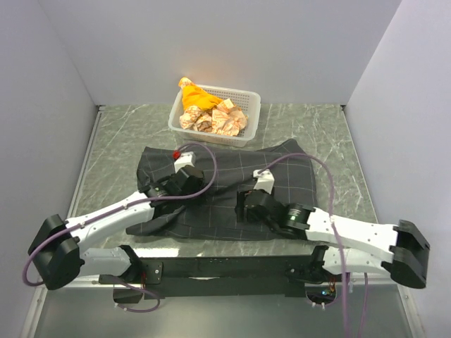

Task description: Put the pillow into the pillowcase

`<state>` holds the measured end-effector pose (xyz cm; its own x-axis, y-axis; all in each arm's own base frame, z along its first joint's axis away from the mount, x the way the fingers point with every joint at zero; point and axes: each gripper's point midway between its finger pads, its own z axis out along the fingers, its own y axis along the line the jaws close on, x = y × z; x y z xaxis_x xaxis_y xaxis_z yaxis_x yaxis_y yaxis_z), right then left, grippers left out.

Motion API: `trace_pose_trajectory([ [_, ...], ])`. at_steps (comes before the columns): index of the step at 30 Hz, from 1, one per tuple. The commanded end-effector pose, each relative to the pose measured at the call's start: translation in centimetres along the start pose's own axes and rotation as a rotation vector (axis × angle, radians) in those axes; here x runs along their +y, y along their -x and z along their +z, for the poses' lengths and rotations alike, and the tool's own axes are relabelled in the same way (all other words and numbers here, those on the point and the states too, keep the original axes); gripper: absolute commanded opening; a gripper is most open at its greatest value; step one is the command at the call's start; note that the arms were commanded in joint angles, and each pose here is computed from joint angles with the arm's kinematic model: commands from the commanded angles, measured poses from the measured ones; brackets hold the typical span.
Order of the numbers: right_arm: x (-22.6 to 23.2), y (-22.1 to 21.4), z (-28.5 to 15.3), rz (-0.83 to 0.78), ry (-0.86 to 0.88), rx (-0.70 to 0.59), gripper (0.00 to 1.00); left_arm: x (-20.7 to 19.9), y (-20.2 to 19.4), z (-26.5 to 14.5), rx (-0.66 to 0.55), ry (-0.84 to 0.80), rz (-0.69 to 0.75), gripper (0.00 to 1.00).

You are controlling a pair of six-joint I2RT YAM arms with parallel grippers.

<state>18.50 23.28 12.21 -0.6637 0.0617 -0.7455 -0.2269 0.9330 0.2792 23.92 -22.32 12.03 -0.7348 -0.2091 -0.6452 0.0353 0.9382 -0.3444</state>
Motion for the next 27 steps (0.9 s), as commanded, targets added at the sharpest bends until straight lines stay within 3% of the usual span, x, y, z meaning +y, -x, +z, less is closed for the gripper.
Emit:
trace_pose_trajectory([
  [1,0.4,0.4,1.4,-0.067,-0.037,0.004,0.79,0.8,1.6,0.2,-0.063,0.094,0.027,0.51],
  [2,0.0,-0.5,1.8,-0.081,-0.054,0.032,0.77,1.0,1.6,-0.1,-0.063,0.102,0.033,0.31],
  [5,-0.5,-1.5,1.7,-0.087,-0.066,0.070,0.70,1.3,2.5,-1.6,-0.096,0.091,0.023,0.08],
  [6,-0.6,-1.7,1.6,-0.086,-0.064,0.075,0.60,1.4,2.7,-2.1,-0.103,0.084,0.024,0.03],
  [8,-1.2,-1.4,0.9,-0.079,-0.075,0.069,0.50,1.2,3.2,-3.0,-0.118,0.061,0.030,0.01],
  [9,-1.4,-1.1,0.5,-0.070,-0.081,0.063,0.20,1.2,3.3,-3.3,-0.114,0.060,0.033,0.01],
  [12,-1.3,0.4,-1.7,-0.045,-0.051,0.035,0.00,1.2,3.3,-4.3,-0.102,0.046,0.045,0.01],
  [17,-1.2,2.1,-6.5,0.024,0.072,-0.008,0.00,1.3,4.0,-7.3,-0.113,-0.004,0.035,0.01],
  [21,-2.0,0.8,-8.8,0.079,0.150,0.020,0.00,3.7,2.0,-8.6,-0.084,0.018,0.005,0.01],
  [23,-2.7,-0.2,-8.6,0.108,0.140,0.027,0.04,1.6,1.2,-9.7,-0.077,-0.109,-0.022,0.01],
  [24,-3.2,-0.2,-8.4,0.122,0.115,0.016,0.22,1.4,0.2,-9.5,-0.041,-0.124,-0.043,0.01],
  [27,-4.7,1.3,-8.1,0.148,0.021,-0.054,0.57,1.5,-2.9,-8.2,0.072,-0.114,-0.157,0.01],
])
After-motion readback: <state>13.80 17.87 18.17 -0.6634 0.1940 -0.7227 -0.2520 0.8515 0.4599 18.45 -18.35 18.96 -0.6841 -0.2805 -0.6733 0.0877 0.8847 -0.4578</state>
